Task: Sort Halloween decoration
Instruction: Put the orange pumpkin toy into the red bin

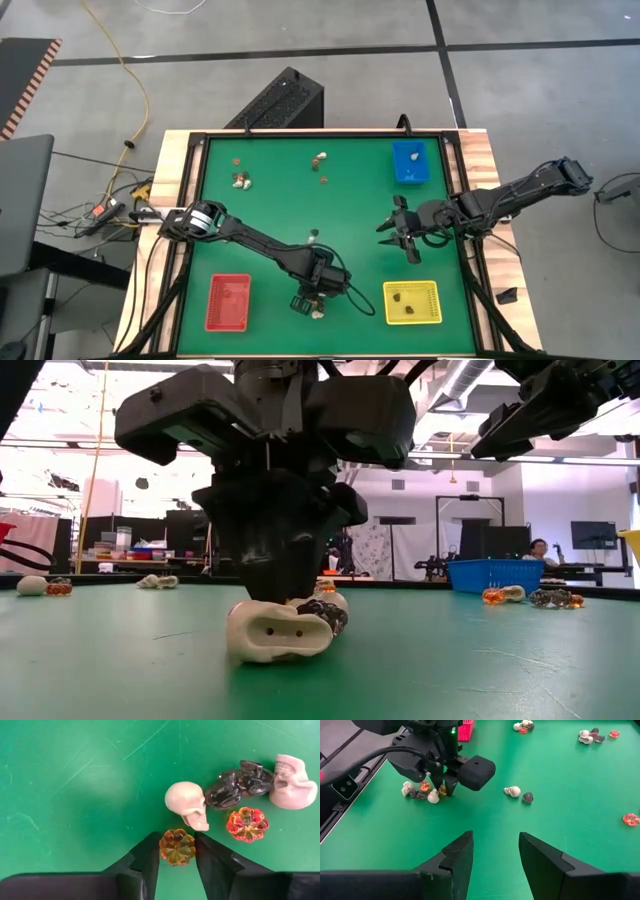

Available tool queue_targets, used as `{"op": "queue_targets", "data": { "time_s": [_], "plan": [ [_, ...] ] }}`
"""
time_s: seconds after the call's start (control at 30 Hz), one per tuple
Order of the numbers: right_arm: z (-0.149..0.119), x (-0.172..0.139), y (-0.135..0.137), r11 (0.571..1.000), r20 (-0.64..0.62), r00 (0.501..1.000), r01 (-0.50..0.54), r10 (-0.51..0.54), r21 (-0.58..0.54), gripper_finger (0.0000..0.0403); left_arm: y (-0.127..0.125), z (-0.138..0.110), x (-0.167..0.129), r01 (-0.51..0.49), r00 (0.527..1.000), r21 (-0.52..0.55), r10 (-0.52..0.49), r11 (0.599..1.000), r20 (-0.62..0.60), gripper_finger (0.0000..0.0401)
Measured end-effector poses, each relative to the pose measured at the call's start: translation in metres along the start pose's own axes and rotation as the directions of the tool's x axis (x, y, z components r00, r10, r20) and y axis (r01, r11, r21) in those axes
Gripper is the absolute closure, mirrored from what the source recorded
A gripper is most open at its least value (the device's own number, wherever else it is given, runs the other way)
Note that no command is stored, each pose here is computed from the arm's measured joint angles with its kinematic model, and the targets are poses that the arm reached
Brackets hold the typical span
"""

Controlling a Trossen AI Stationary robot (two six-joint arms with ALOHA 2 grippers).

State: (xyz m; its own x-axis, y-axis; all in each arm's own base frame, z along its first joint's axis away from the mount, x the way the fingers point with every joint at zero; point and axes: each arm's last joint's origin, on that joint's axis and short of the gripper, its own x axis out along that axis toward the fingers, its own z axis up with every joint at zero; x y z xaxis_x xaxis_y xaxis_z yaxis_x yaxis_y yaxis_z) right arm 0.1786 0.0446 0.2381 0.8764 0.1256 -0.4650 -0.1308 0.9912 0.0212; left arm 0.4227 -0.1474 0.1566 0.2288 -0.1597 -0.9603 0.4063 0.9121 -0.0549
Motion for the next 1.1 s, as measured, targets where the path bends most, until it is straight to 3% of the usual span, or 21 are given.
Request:
{"op": "queue_targets", "data": {
  "time_s": [0.27,0.43,0.57,0.67,0.77,0.93,1.1],
  "plan": [
    [0.0,0.0,0.0,1.0,0.0,1.0,0.0,0.0,0.006,0.0214,0.0,-0.006,-0.01,-0.028,0.998,-0.045,0.026,0.999,-0.057,0.0324],
    [0.0,0.0,0.0,1.0,0.0,1.0,0.0,0.0,0.007,0.0214,-0.005,-0.016,-0.049,-0.126,0.988,-0.136,0.112,0.983,-0.107,0.0312],
    [0.0,0.0,0.0,1.0,-0.002,1.0,-0.005,0.005,0.006,0.0214,-0.024,-0.028,-0.086,-0.209,0.977,-0.245,0.193,0.947,-0.088,0.0313],
    [0.0,0.0,0.002,1.0,-0.004,1.0,-0.011,0.011,-0.002,0.0214,-0.046,-0.054,-0.108,-0.254,0.967,-0.37,0.243,0.894,-0.078,0.0314],
    [-0.001,0.0,0.004,1.0,-0.005,1.0,-0.024,0.024,-0.018,0.0214,-0.068,-0.092,-0.116,-0.261,0.963,-0.532,0.257,0.806,-0.084,0.0314],
    [-0.001,-0.001,0.006,0.998,-0.005,0.999,-0.035,0.035,-0.044,0.0214,-0.103,-0.146,-0.126,-0.092,0.986,-0.756,0.165,0.649,0.022,0.0314],
    [-0.001,-0.001,0.005,0.998,-0.004,1.0,-0.031,0.03,-0.049,0.0214,-0.123,-0.177,-0.134,0.044,0.98,-0.828,0.135,0.559,0.143,0.0314]
  ]
}}
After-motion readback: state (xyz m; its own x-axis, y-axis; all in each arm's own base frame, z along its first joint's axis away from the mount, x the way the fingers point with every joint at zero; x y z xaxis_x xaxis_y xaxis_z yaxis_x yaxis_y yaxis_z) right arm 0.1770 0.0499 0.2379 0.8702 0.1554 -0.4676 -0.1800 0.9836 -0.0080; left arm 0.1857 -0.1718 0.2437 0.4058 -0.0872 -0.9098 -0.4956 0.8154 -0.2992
